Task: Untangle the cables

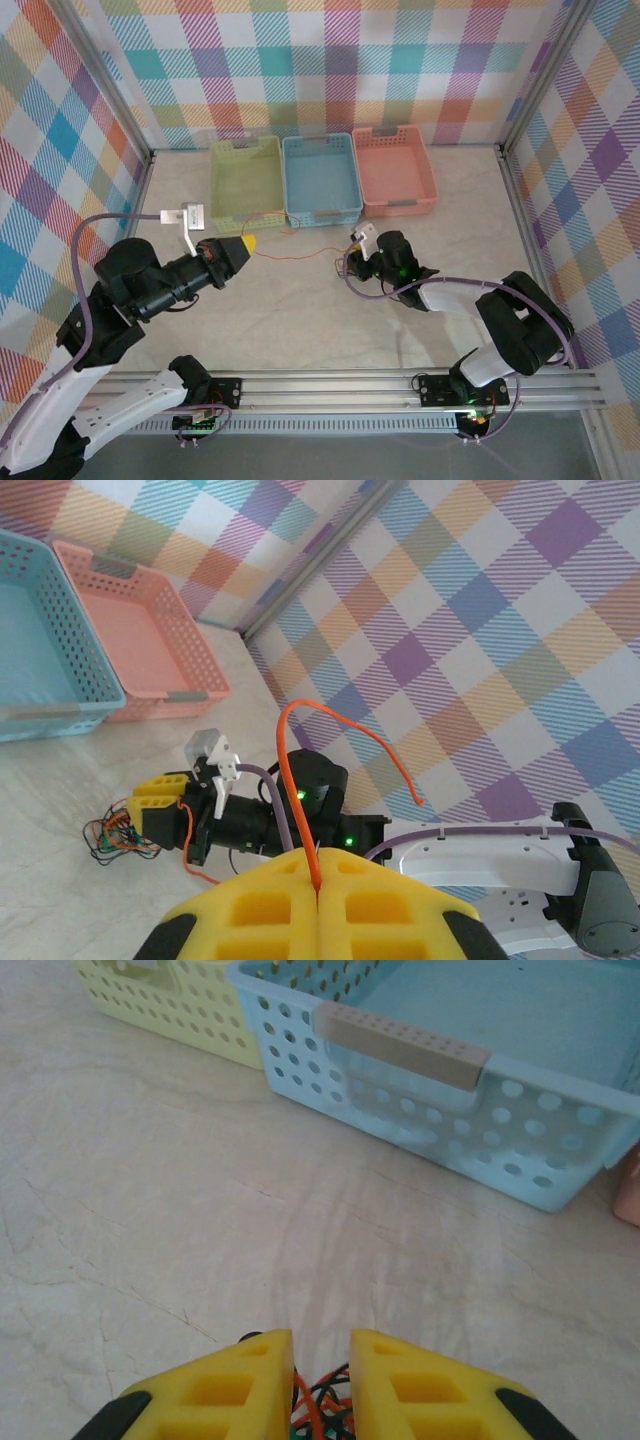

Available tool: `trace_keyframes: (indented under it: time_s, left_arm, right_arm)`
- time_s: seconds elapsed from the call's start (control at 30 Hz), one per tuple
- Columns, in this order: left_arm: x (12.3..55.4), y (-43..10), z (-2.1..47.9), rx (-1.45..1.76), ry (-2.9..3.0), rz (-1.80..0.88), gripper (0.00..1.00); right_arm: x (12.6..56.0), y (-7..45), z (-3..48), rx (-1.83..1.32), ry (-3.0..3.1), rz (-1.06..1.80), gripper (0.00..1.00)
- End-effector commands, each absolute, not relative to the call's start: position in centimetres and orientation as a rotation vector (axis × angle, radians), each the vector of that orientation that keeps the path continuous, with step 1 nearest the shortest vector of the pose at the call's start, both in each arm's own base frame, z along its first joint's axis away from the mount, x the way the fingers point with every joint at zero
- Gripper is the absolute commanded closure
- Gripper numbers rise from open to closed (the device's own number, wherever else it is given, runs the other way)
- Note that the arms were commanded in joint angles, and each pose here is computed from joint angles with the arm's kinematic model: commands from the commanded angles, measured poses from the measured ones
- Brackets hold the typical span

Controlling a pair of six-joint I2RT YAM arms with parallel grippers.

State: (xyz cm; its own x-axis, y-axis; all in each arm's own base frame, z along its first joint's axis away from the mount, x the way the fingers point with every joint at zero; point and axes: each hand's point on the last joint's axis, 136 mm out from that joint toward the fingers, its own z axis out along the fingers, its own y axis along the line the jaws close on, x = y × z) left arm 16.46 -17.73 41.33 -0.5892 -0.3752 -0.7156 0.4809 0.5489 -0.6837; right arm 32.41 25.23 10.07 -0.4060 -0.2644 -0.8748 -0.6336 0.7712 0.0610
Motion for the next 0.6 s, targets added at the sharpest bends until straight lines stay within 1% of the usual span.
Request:
trace_keyframes:
  time_s: [0.0,0.37,0.43,0.57]
  left_arm:
    - [16.0,-16.9,41.5,0.101,1.861,-1.127,1.0]
    - [13.6,-13.0,43.5,0.082,1.78,-1.065,1.0]
    - [13.8,-12.3,42.7,0.06,1.798,-1.02,1.0]
    - [15.0,-11.6,38.6,-0.014,1.881,-0.925,1.0]
  right_arm:
    - [33.3,24.3,10.5,-0.592,2.016,0.468,0.78]
    - [33.8,23.1,10.2,-0.531,2.047,0.439,0.78]
    - [33.7,23.1,10.3,-0.527,2.044,0.448,0.78]
    - [33.6,23.5,10.4,-0.545,2.034,0.476,0.82]
